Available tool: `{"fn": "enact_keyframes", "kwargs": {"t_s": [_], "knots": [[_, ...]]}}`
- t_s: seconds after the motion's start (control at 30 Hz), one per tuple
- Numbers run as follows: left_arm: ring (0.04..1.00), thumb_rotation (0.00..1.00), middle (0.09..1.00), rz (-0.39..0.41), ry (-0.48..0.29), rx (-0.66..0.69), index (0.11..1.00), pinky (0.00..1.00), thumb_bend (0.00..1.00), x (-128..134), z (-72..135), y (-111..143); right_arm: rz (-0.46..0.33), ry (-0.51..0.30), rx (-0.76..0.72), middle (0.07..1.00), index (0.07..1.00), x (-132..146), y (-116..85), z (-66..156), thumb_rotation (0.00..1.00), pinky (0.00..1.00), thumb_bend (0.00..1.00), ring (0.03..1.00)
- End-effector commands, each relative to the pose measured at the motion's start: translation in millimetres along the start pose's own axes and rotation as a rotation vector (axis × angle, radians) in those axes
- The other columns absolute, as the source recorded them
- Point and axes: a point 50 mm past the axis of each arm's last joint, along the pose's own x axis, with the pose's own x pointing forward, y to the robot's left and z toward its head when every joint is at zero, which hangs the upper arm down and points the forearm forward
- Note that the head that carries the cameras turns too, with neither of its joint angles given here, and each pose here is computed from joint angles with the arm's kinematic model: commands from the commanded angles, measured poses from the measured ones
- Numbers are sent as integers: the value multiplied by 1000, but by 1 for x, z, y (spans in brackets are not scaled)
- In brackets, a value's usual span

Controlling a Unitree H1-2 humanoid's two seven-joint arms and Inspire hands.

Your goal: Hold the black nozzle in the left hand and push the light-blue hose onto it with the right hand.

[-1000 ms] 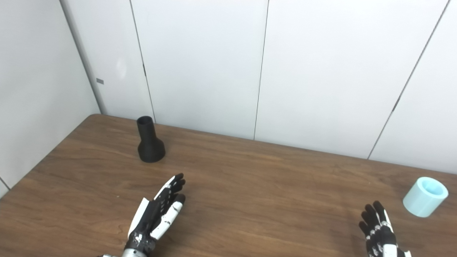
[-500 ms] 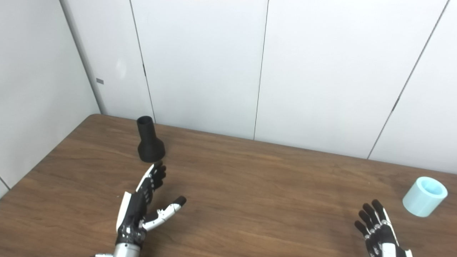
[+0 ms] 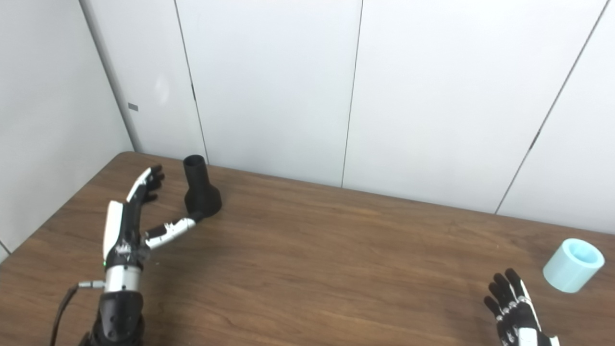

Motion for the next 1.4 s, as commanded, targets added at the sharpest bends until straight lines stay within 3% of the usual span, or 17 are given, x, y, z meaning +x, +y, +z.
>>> {"fn": "enact_keyframes", "kwargs": {"t_s": [0.0, 0.3, 0.43, 0.5, 0.8, 0.93, 1.2, 1.37], "knots": [[854, 292, 849, 60, -50, 93, 879, 815, 863, 18, 5, 9, -19, 146, -5, 930, 944, -35, -5, -39, 953, 887, 630, 923], [889, 387, 897, 10, 31, 279, 882, 814, 891, 55, -13, 2, 1, 137, -26, 930, 948, -34, -6, -41, 944, 874, 610, 923], [904, 480, 892, -44, 64, 356, 879, 886, 907, 72, -10, -5, 1, 133, -32, 921, 936, -34, -7, -41, 914, 858, 624, 913], [897, 549, 893, -74, 78, 377, 881, 873, 903, 80, -11, -8, 5, 127, -46, 916, 935, -34, -8, -41, 923, 846, 618, 907], [953, 684, 902, -181, 64, 469, 870, 998, 969, 107, 2, -20, 0, 128, -51, 908, 929, -33, -8, -39, 923, 838, 625, 900], [988, 688, 924, -230, 96, 528, 888, 1000, 963, 115, 5, -24, -7, 121, -57, 899, 919, -34, -9, -38, 924, 822, 617, 890], [969, 721, 908, -294, 111, 577, 881, 1000, 996, 126, 2, -35, -19, 138, -57, 895, 918, -36, -7, -35, 977, 817, 705, 890], [965, 732, 908, -320, 124, 586, 881, 1000, 1000, 134, 2, -41, -19, 133, -62, 894, 916, -37, -6, -34, 995, 811, 710, 891]]}}
